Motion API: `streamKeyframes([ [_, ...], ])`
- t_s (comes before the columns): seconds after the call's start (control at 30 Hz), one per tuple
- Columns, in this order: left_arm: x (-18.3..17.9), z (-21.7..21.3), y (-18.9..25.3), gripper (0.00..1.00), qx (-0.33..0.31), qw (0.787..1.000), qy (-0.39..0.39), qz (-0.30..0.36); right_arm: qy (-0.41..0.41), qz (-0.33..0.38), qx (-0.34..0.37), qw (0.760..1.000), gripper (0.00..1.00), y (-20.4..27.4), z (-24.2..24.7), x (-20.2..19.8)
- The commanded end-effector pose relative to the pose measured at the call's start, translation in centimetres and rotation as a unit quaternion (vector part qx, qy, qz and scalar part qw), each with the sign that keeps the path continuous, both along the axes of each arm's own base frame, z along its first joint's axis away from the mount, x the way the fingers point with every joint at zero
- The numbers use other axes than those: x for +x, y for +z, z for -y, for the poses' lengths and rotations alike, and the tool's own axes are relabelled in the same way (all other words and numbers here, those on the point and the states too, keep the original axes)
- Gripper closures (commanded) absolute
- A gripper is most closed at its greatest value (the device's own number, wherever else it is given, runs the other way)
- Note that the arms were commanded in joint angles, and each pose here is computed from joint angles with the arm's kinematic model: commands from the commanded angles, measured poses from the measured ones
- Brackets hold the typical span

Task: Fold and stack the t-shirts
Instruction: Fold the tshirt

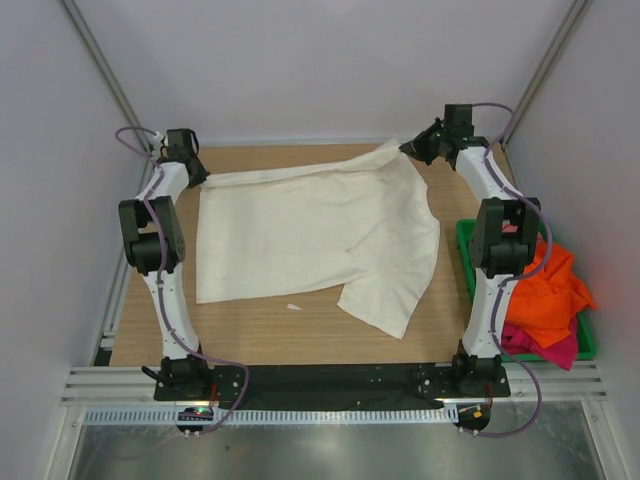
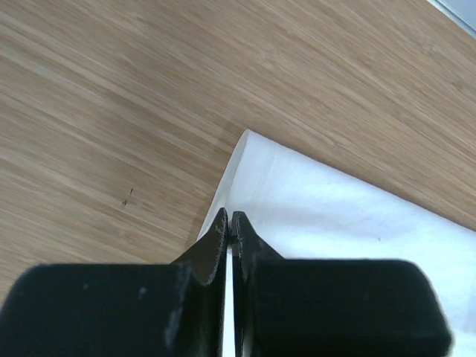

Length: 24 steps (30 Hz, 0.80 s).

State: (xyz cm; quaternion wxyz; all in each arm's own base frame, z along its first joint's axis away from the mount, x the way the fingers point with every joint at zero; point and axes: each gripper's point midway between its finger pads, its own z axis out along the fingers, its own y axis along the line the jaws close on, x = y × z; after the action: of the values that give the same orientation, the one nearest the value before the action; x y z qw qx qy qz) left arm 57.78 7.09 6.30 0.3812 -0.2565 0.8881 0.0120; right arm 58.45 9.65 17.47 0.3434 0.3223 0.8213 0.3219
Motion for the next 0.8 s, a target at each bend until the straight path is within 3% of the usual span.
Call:
streamKeyframes([
  [0.0, -0.3, -0.5, 5.4, 1.0, -0.009, 0.999, 0.002, 0.036, -0.037, -0.003, 0.062, 0.997, 0.99, 3.9, 1.3, -1.4],
  [0.3, -2.4, 0.9, 4.8, 1.0, -0.038, 0.999, -0.021, -0.005, -0.073, -0.04, 0.126, 0.989, 0.99, 4.0, 2.5, -3.8],
  [0.57, -4.1, 0.3, 3.8, 1.0, -0.021, 0.999, -0.015, -0.046, -0.083, -0.07, 0.167, 0.98, 0.99, 3.3, 1.7, -5.7],
  [0.77, -4.7, -0.4, 4.2, 1.0, -0.006, 0.998, -0.015, -0.055, -0.088, -0.107, 0.146, 0.98, 0.99, 0.6, 1.8, -8.3],
])
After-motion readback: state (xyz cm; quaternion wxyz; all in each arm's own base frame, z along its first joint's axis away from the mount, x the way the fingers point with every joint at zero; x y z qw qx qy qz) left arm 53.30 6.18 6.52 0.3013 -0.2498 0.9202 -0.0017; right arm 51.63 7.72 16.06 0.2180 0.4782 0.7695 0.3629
